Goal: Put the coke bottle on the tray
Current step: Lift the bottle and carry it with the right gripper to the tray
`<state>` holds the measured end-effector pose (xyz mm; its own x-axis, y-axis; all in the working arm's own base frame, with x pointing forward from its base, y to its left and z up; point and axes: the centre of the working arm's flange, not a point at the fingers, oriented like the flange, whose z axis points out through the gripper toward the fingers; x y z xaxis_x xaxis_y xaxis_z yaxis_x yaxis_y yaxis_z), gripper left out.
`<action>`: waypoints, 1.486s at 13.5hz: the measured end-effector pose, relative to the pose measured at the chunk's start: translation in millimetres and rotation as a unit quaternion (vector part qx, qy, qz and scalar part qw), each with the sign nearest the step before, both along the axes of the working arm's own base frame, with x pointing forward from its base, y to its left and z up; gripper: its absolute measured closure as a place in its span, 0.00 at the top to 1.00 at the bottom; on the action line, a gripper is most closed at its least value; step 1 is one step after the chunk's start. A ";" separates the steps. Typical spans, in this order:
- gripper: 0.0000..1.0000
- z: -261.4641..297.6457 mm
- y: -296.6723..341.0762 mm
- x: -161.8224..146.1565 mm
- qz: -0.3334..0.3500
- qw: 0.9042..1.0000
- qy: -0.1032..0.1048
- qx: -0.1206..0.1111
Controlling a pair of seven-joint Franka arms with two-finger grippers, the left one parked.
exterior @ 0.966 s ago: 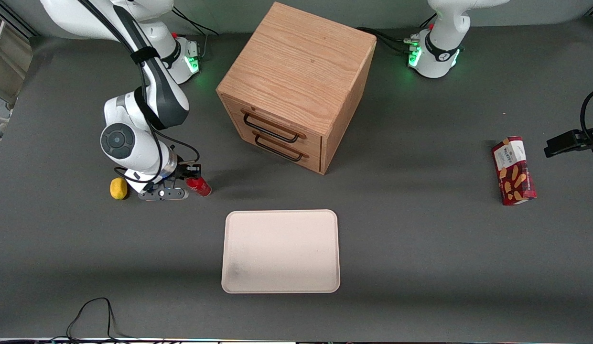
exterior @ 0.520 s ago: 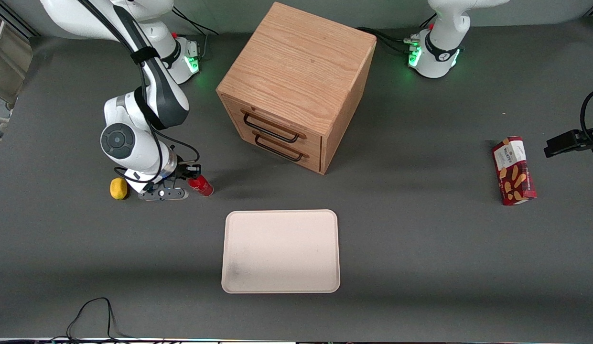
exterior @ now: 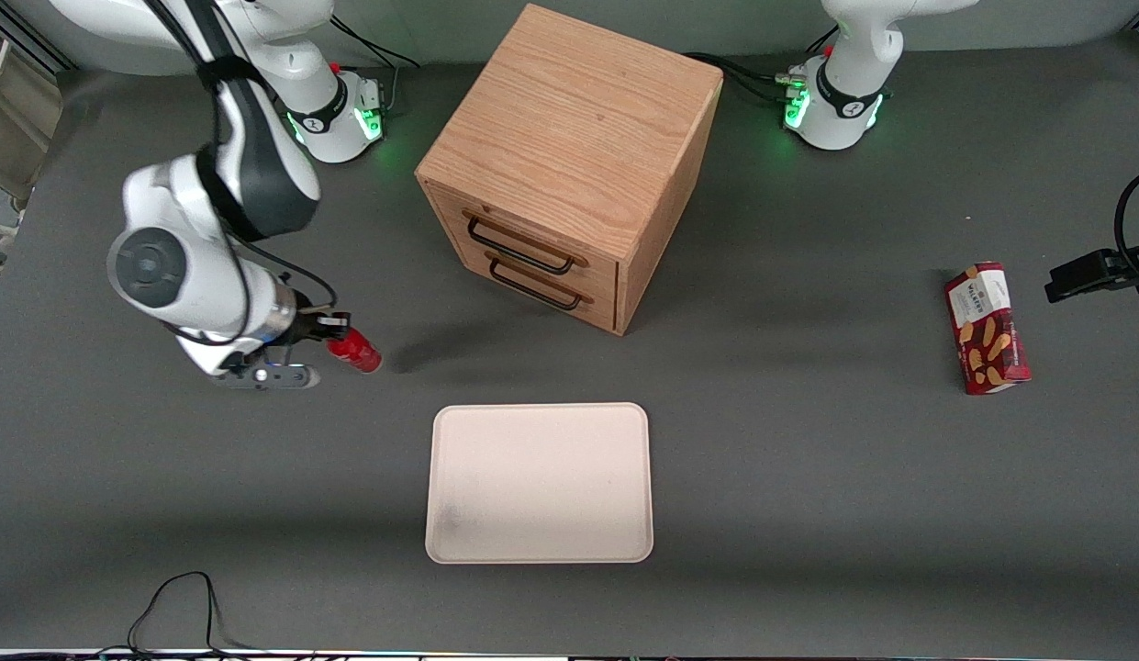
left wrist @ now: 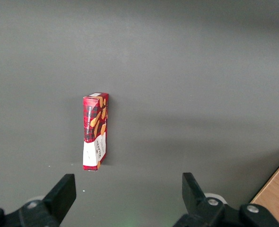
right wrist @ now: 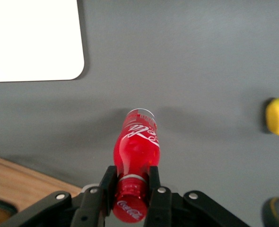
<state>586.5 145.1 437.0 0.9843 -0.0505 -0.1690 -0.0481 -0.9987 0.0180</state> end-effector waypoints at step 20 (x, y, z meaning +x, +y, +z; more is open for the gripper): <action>0.32 -10.5 53.0 153.4 -0.161 0.981 -0.089 0.055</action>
